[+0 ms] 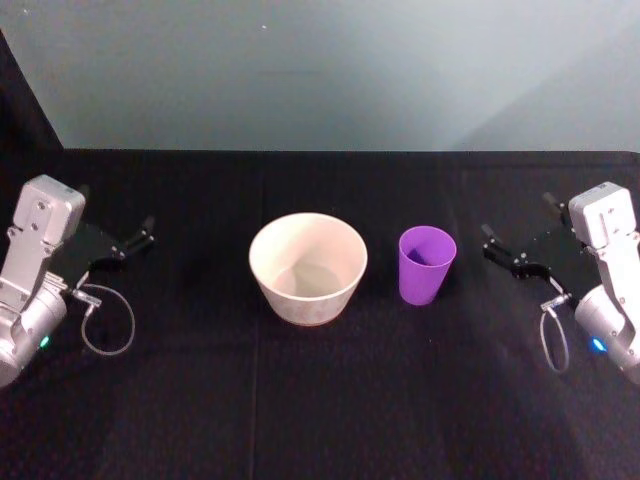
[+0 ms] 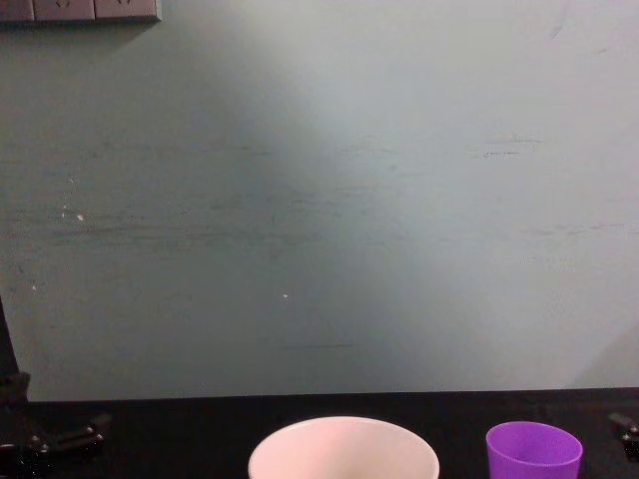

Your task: Pick up the cup and pour the mung beans from the cup into the bowl.

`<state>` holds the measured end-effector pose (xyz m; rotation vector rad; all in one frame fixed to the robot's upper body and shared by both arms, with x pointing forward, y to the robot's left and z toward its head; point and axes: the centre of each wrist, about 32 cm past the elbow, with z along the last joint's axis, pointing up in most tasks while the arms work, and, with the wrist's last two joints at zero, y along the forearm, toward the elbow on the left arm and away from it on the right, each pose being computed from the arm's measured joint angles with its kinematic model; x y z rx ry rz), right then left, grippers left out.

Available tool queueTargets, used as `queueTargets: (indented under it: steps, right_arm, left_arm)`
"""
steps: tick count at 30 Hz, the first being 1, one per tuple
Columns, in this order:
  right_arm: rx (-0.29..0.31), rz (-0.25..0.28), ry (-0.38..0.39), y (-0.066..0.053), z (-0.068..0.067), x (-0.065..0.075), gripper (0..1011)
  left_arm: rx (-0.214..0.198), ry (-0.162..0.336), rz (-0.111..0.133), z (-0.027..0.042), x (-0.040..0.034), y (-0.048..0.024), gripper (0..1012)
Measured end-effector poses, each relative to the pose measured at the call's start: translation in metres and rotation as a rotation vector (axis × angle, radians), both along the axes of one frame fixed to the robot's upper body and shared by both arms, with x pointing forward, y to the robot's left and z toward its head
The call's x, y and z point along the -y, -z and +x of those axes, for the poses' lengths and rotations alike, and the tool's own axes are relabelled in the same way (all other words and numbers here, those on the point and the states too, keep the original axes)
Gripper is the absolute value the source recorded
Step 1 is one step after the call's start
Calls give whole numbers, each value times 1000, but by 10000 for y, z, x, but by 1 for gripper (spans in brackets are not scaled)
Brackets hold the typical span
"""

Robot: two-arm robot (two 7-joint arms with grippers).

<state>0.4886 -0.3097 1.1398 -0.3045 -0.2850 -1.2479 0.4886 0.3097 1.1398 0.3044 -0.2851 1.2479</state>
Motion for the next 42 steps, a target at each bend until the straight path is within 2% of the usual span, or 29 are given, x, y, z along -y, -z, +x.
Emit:
queueTargets:
  steps: [42]
  right_arm:
    - [0,0,0,0,0,0,1003]
  left_arm:
    - [0,0,0,0,0,0,1000]
